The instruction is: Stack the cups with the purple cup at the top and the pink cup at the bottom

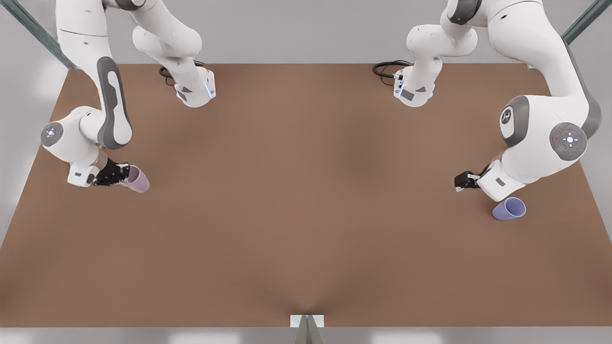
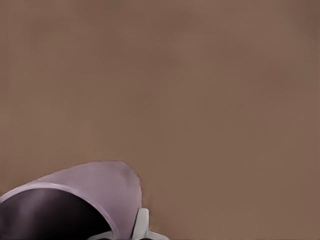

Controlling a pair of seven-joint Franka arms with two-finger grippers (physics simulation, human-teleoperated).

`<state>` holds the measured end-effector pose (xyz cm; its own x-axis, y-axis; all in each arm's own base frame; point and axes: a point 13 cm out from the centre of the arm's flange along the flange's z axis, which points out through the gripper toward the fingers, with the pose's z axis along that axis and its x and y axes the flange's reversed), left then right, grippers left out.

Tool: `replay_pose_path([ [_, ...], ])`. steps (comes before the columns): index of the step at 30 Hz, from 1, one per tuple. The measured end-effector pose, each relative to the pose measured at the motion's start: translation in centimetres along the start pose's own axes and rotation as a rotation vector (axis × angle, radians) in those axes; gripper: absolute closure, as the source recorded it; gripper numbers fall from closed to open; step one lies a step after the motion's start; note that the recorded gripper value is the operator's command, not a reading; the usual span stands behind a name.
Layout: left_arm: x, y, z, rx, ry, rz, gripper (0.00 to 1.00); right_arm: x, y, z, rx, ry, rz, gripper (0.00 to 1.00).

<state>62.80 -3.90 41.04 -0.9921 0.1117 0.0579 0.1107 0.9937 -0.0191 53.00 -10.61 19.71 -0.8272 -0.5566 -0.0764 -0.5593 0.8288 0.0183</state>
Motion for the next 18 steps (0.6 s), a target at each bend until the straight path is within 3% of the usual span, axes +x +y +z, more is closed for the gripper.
replay_pose_path([
  [5,0.5,2.9,2.7,-0.007,0.022,-0.045,0.0,-21.8,23.7,-1.7,-0.071,-0.04,-0.309,0.79],
  [9,1.2,7.1,6.4,-0.011,0.036,-0.101,0.0,-33.7,38.0,-1.1,-0.171,-0.086,-0.298,0.79],
  [13,2.3,12.3,11.2,0.004,0.034,-0.158,0.0,-38.6,50.3,2.4,-0.181,-0.054,-0.234,0.79],
  [18,1.3,16.3,15.3,-0.003,-0.014,-0.139,0.0,-40.0,55.0,7.8,-0.096,-0.001,-0.037,0.79],
])
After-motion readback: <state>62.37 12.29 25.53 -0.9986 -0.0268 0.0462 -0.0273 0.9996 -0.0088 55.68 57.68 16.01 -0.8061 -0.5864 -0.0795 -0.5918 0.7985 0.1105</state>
